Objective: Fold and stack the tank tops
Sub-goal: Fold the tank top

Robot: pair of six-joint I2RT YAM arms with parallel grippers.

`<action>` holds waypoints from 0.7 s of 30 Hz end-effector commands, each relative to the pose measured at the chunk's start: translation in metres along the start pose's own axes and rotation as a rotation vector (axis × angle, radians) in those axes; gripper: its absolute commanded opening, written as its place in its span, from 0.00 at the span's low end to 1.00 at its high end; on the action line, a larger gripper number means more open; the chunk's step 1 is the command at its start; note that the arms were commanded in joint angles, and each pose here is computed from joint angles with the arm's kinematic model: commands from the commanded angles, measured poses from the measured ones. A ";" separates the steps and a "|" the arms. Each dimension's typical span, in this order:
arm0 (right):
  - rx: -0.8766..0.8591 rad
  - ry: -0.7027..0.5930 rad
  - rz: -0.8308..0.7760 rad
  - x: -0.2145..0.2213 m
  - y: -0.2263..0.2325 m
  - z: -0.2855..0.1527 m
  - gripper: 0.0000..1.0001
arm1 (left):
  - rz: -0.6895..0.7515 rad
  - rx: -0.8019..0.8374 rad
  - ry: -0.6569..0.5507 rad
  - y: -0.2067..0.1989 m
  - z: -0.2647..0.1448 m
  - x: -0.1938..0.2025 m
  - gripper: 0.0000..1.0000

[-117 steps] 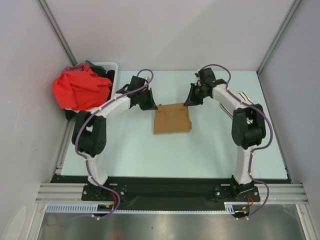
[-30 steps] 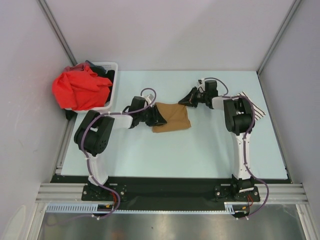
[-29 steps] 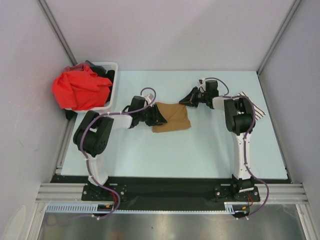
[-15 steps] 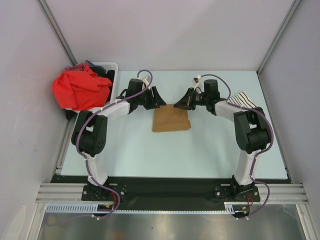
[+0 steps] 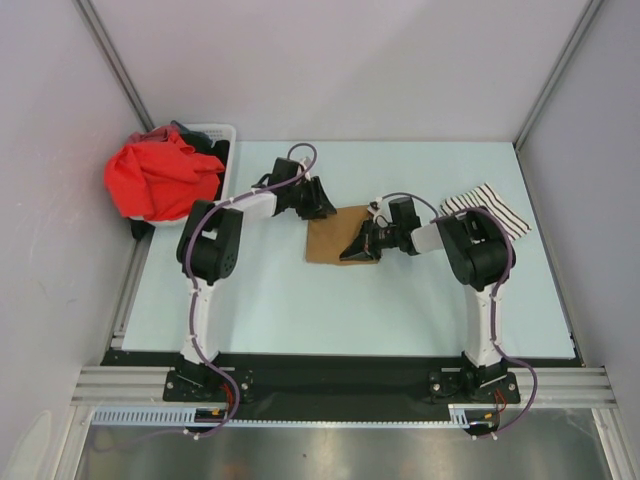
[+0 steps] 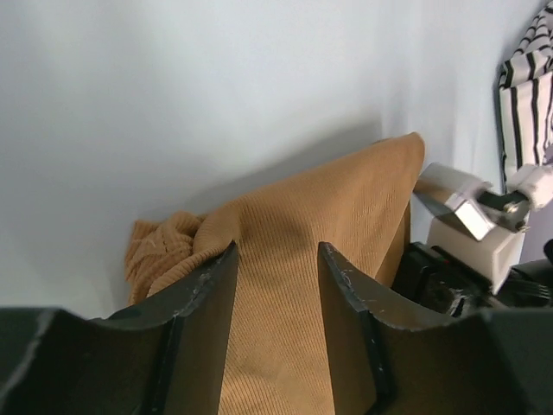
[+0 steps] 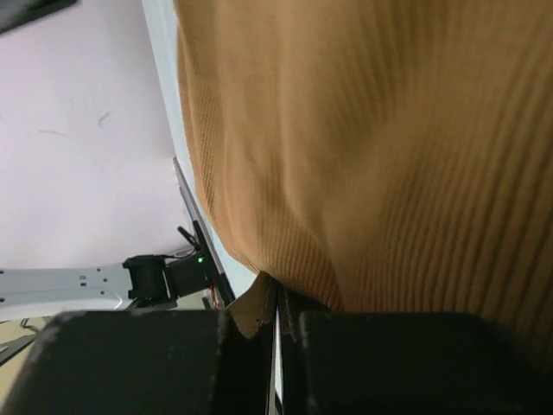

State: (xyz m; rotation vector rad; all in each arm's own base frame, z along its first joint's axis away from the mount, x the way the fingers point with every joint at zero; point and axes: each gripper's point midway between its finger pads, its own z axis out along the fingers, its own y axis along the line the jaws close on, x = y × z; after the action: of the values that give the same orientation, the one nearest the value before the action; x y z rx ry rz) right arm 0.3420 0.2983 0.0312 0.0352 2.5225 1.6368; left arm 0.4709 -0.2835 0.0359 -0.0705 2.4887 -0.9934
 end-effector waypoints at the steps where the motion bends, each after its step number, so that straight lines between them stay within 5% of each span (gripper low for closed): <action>1: 0.010 -0.001 0.009 0.000 -0.014 0.003 0.01 | 0.000 -0.033 -0.010 0.015 0.007 -0.011 0.48; 7: 0.014 -0.018 0.030 0.005 -0.015 -0.009 0.03 | 0.043 -0.016 -0.046 0.004 -0.010 -0.027 0.55; 12: 0.083 -0.071 -0.087 -0.008 0.015 -0.030 0.44 | 0.089 -0.032 -0.089 -0.013 -0.044 -0.030 0.68; 21: 0.401 -0.203 -0.202 -0.042 0.032 -0.079 0.58 | 0.141 -0.210 -0.147 -0.006 -0.108 0.001 0.84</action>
State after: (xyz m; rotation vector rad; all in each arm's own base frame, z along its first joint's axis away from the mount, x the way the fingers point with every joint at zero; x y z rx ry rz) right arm 0.3640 0.2629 0.0940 -0.0178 2.5008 1.2472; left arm 0.4308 -0.2372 0.0963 -0.0470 2.4372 -0.7824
